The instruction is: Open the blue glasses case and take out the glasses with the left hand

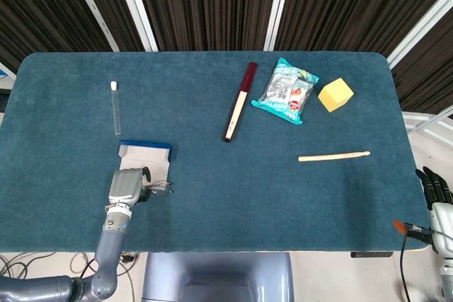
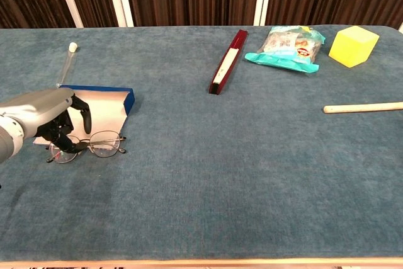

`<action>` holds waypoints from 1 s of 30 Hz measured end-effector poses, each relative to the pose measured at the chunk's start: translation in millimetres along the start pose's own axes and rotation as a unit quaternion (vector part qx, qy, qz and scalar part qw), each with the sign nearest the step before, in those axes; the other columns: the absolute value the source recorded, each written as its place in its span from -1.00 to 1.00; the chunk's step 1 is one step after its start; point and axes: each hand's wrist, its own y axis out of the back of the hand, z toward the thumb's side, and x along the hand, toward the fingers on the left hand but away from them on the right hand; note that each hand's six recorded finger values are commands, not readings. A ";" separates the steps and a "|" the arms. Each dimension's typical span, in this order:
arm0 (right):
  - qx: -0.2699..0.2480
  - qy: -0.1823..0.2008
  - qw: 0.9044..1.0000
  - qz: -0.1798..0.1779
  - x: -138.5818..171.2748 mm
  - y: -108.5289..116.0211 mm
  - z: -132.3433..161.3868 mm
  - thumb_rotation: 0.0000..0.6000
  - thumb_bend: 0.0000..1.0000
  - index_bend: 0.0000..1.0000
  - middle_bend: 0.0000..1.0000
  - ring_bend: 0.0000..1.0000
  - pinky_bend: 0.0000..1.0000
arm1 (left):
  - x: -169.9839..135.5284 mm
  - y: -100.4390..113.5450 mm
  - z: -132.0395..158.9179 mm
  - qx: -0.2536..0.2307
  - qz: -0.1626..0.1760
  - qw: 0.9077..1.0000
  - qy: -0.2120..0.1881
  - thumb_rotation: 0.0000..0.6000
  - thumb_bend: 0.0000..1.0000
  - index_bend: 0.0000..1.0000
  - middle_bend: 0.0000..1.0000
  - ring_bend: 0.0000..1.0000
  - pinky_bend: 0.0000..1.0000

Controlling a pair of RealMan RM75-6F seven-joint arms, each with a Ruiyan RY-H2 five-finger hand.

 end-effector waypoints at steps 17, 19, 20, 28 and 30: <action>-0.001 -0.001 1.000 -0.001 -0.1 0.6 -0.4 1.00 -0.64 -1.00 -1.00 -1.00 -0.61 | 1.4 -4.2 0.5 0.002 -0.007 1.000 0.004 1.00 -0.05 0.22 1.00 0.95 1.00; -0.001 -0.001 1.000 -0.001 -0.1 0.6 -0.5 1.00 -0.64 -1.00 -1.00 -1.00 -0.61 | 1.4 -3.7 0.9 0.001 -0.007 1.000 0.003 1.00 -0.04 0.23 1.00 0.96 1.00; -0.001 -0.001 1.000 -0.001 -0.1 0.7 -0.5 1.00 -0.64 -1.00 -1.00 -1.00 -0.61 | 1.3 -3.5 1.3 0.000 -0.007 1.000 0.002 1.00 -0.04 0.23 1.00 0.96 1.00; 0.000 0.000 1.000 -0.001 -0.2 0.3 -0.3 1.00 -0.65 -1.00 -1.00 -1.00 -0.61 | 0.9 4.8 18.3 -0.010 -0.001 1.000 -0.018 1.00 -0.04 0.23 1.00 0.96 1.00; 0.000 -0.001 1.000 -0.001 -0.3 0.3 -0.4 1.00 -0.65 -1.00 -1.00 -1.00 -0.61 | 1.3 7.8 27.7 -0.013 0.002 1.000 -0.026 1.00 -0.04 0.23 1.00 0.96 1.00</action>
